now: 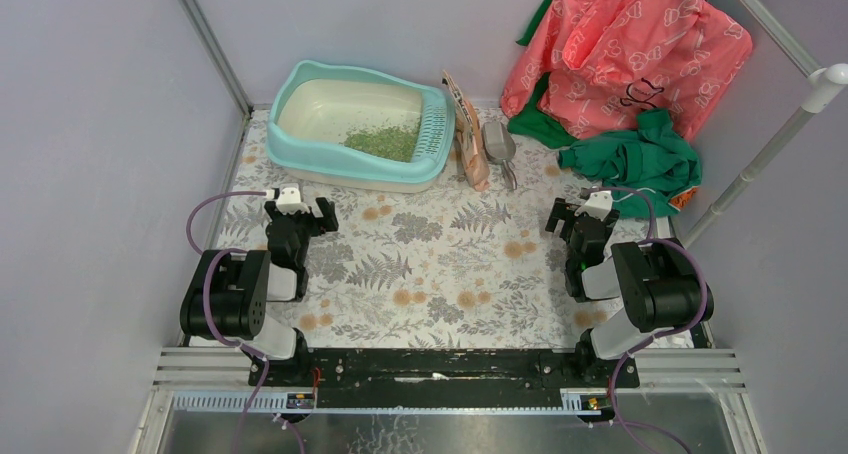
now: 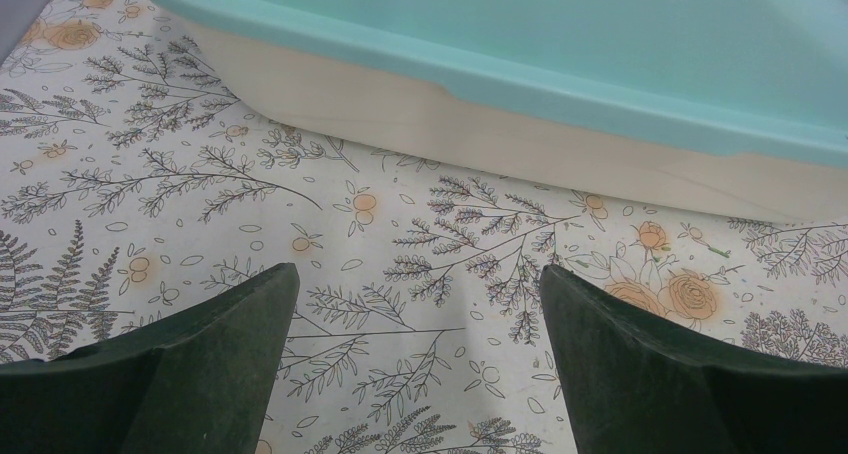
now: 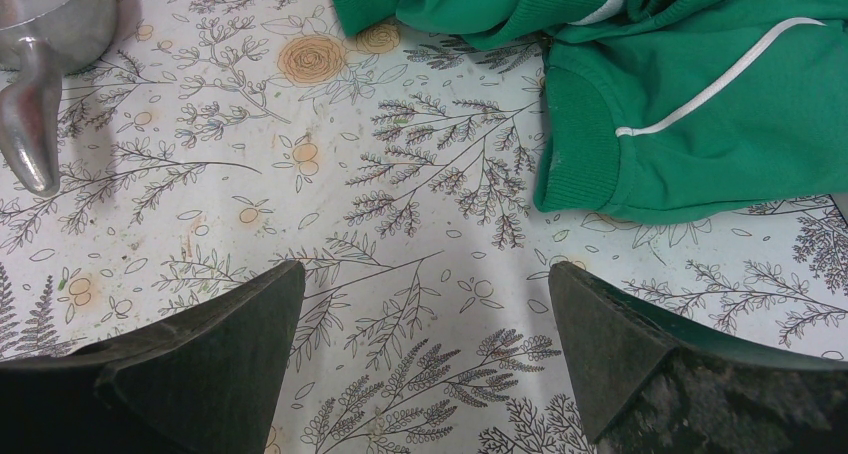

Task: Fill the litter box with clean litter
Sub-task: Reset both arms

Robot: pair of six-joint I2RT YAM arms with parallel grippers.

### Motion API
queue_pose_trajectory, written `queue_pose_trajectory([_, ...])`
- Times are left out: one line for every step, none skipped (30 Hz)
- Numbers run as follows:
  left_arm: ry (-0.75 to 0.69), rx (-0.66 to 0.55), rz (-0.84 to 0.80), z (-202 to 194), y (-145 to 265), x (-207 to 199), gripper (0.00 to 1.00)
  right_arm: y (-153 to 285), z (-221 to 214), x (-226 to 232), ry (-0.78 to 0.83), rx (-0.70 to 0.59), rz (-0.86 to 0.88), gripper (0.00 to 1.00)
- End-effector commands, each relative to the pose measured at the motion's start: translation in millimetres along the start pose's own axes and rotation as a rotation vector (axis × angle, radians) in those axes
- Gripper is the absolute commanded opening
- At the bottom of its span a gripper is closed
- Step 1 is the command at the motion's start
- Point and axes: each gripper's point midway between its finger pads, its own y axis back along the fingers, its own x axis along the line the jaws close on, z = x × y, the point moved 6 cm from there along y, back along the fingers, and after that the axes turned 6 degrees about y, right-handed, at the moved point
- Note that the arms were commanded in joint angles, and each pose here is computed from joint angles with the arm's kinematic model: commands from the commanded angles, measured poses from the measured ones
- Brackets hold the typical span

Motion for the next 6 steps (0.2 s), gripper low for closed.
queue_pose_trajectory([-0.029, -0.069, -0.022, 15.3, -6.4, -3.9, 0.99, -7.4, 21.3, 1.1, -0.015, -0.073, 0.000, 1.00])
queue_pose_trajectory([-0.028, -0.070, -0.022, 15.8, -6.4, -4.0, 0.99, -7.2, 20.7, 1.3, -0.014, -0.069, 0.001, 1.00])
queue_pose_trajectory([-0.029, -0.069, -0.022, 15.6, -6.6, -4.0, 0.99, -7.3, 20.9, 1.3, -0.014, -0.070, 0.001, 1.00])
queue_pose_trajectory([-0.028, -0.070, -0.023, 15.7, -6.4, -4.1, 0.99, -7.3, 21.0, 1.4, -0.015, -0.070, 0.001, 1.00])
queue_pose_trajectory([-0.028, -0.069, -0.024, 15.6, -6.4, -4.2, 0.99, -7.4, 21.1, 1.3, -0.015, -0.071, 0.000, 1.00])
queue_pose_trajectory([-0.029, -0.069, -0.024, 15.5, -6.5, -4.3, 0.99, -7.4, 21.2, 1.3, -0.015, -0.071, 0.000, 1.00])
